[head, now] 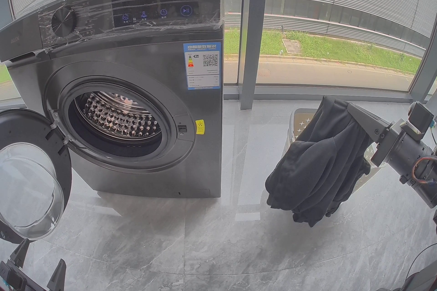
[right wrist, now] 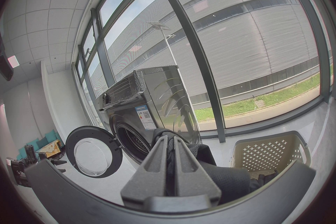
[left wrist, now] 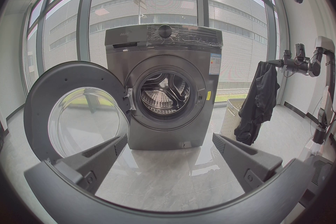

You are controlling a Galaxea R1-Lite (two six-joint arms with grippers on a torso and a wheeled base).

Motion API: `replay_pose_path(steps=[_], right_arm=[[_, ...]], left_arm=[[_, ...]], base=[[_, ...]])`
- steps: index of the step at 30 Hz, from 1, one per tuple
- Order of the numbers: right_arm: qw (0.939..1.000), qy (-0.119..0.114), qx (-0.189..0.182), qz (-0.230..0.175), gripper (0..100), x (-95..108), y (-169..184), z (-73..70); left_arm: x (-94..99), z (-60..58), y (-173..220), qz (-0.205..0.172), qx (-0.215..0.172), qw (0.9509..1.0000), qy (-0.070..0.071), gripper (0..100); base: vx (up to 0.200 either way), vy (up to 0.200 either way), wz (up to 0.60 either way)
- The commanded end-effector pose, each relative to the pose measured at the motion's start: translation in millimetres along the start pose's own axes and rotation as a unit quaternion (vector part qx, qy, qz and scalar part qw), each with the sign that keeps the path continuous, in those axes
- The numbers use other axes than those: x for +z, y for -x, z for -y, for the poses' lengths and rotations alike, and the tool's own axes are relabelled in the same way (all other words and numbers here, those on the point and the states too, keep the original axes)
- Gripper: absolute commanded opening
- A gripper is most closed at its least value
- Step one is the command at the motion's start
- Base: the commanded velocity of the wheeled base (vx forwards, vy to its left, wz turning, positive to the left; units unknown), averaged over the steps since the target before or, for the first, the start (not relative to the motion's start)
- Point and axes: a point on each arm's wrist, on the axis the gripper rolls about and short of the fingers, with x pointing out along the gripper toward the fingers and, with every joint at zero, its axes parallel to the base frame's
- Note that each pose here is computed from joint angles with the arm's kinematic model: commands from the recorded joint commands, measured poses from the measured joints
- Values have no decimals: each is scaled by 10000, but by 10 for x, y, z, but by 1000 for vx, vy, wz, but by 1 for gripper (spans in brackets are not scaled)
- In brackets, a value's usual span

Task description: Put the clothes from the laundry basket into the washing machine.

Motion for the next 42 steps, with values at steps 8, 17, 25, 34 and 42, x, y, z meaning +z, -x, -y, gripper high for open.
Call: replay_pose_path(steps=[8, 17, 25, 34, 42], right_arm=[[10000, -9, 35, -22, 0, -11, -2, -15], [9999, -17, 41, -102, 0, -49, -20, -18], [9999, -19, 38, -148, 0, -82, -19, -11], [9999, -19, 38, -148, 0, -82, -19, -11], [9998, -22, 25, -208, 0, -114, -25, -4]], left_arm=[[-52, 1, -2, 7, 0, 10000, -2, 100], [-50, 1, 0, 7, -7, 10000, -2, 100], [-50, 1, 0, 7, -7, 10000, -2, 100], [-54, 1, -2, -1, -7, 10000, -2, 100], [-50, 1, 0, 7, -7, 10000, -2, 100]], base=[[0, 200, 0], [0, 0, 0], [-200, 0, 0], [-89, 0, 0], [0, 25, 0]])
